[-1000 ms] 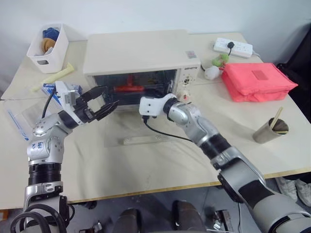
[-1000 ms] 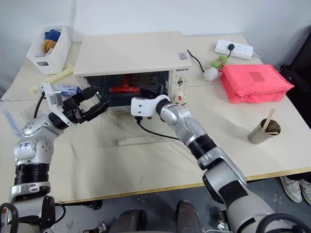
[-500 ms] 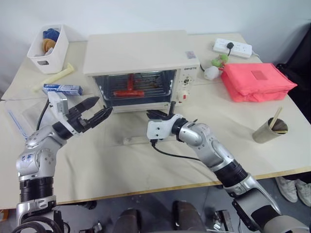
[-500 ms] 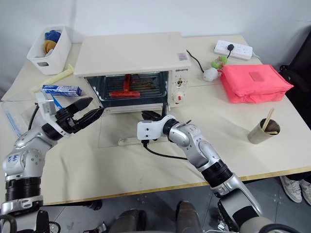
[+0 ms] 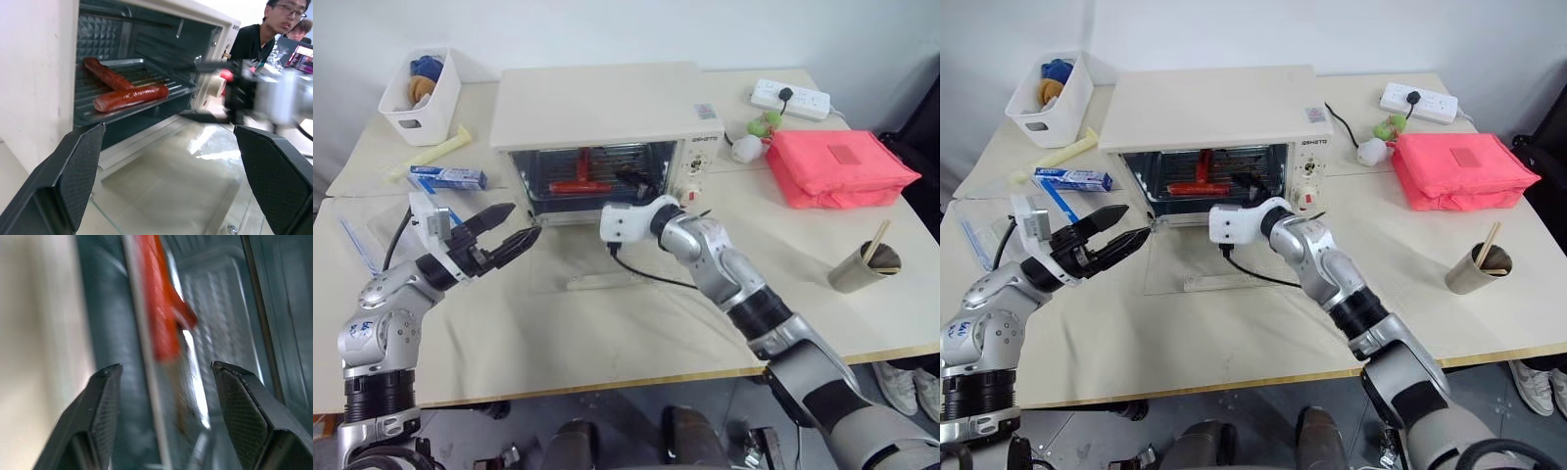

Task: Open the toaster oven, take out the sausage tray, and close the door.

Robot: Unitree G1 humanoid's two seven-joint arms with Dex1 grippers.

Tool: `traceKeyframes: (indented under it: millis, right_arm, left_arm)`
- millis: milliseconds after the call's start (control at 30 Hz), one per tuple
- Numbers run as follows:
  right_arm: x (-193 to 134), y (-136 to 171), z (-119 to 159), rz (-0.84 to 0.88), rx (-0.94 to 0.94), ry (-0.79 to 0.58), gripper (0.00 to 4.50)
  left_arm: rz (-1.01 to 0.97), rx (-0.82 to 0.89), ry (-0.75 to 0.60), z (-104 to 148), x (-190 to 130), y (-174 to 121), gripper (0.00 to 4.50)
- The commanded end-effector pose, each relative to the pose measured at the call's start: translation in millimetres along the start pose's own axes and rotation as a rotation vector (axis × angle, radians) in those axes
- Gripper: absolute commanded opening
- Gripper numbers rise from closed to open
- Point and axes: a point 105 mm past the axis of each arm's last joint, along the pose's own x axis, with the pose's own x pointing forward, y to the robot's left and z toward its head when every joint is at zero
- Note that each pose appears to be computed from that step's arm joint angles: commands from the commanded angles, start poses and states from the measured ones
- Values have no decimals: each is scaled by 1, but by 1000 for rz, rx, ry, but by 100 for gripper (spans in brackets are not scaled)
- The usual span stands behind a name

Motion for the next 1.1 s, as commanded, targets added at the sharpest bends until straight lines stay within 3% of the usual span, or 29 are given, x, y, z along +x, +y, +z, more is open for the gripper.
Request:
traceKeyframes:
  millis: [33, 133, 267, 467, 833, 1100]
  right_arm:
    - [5, -10, 0, -45, -49, 9, 304]
    - [10, -8, -3, -34, -45, 16, 304]
    - [15, -5, 1, -14, -46, -1, 230]
    - [16, -5, 7, -13, -37, -27, 9]
    - [3, -14, 27, -23, -75, -128, 4]
    - [-30, 16, 35, 46, -71, -194, 4]
  left_arm:
    - [-37, 32, -39, 10, 3, -8, 450]
    - [-38, 31, -49, 9, 5, -9, 450]
    - [-40, 36, -70, 10, 10, -9, 450]
    - [-50, 50, -93, 14, 20, -5, 450]
    - [-65, 72, -126, 21, 37, 6, 450]
    - [-69, 78, -121, 24, 36, 13, 450]
